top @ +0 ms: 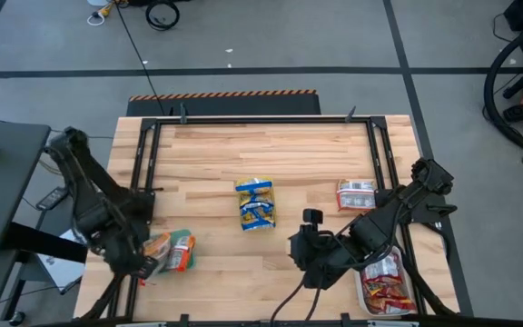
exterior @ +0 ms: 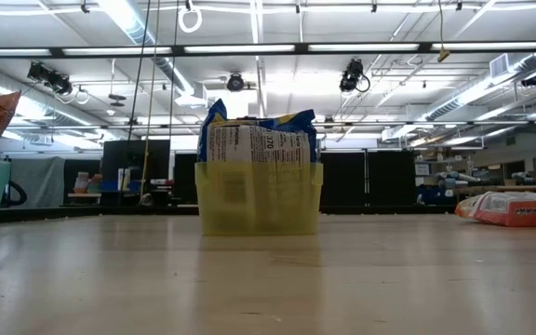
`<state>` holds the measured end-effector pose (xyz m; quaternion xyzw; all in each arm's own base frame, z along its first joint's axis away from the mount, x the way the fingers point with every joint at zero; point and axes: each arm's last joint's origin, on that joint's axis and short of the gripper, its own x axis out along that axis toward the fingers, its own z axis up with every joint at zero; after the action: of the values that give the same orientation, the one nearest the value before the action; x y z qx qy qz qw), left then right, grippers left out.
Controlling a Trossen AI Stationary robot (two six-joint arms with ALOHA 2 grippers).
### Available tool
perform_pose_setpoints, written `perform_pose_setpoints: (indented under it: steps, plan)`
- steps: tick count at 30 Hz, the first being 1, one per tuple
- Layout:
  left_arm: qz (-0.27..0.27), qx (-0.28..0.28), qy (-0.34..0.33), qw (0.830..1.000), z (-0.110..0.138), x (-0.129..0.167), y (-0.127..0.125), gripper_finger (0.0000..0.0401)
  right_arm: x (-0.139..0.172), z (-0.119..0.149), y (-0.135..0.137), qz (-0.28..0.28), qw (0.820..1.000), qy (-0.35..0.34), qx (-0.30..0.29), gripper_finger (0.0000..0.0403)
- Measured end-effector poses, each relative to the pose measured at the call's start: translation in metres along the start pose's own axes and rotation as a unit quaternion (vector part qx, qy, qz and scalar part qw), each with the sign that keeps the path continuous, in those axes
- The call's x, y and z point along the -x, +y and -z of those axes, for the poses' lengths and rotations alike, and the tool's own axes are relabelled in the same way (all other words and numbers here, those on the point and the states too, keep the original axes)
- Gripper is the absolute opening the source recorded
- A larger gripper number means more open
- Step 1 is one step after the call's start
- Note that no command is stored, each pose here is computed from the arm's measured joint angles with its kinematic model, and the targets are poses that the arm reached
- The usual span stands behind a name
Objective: Sort Maruchan noodles
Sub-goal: Adjust the orange noodle packs in the green bin
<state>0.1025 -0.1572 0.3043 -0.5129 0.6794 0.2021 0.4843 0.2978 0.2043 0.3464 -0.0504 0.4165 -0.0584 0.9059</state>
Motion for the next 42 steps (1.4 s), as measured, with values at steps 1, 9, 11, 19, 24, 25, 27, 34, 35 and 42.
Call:
perform_pose_setpoints:
  steps: [1,9,11,19,24,25,27,34,35,42]
  plan:
    - [-0.013,0.008,-0.008,1.0,0.003,-0.003,0.003,0.0157,0.0,0.001,0.0,-0.003,1.0,0.005,0.009,0.0198]
    - [-0.034,0.01,-0.102,0.994,0.009,-0.032,-0.002,0.0193,0.0,0.006,0.0,-0.026,0.999,0.043,-0.009,0.0237]
    - [-0.052,0.012,-0.104,0.993,0.009,-0.039,-0.005,0.0208,0.002,0.008,0.002,-0.032,0.998,0.051,-0.016,0.0242]
    - [-0.101,-0.028,-0.127,0.986,0.015,-0.075,-0.012,0.0231,0.012,0.018,0.016,-0.032,0.998,0.046,-0.025,0.0243]
    - [-0.091,-0.028,-0.166,0.981,0.016,-0.095,-0.018,0.0212,0.017,0.022,0.023,-0.036,0.998,0.044,-0.033,0.0243]
    - [-0.087,-0.026,-0.178,0.98,0.017,-0.098,-0.018,0.0205,0.018,0.023,0.024,-0.036,0.998,0.044,-0.034,0.0243]
    - [-0.087,-0.018,-0.193,0.977,0.017,-0.103,-0.017,0.0188,0.02,0.024,0.025,-0.033,0.998,0.042,-0.038,0.0243]
    - [-0.1,0.005,-0.171,0.98,0.02,-0.102,-0.015,0.0064,0.023,0.029,0.029,-0.031,0.998,0.049,-0.034,0.0243]
    - [-0.097,0.014,-0.163,0.982,0.02,-0.098,-0.015,0.0043,0.024,0.029,0.029,-0.032,0.998,0.049,-0.036,0.0243]
    - [-0.058,0.036,-0.059,0.996,0.022,-0.05,-0.018,0.0041,0.024,0.029,0.03,-0.035,0.995,0.049,-0.08,0.0243]
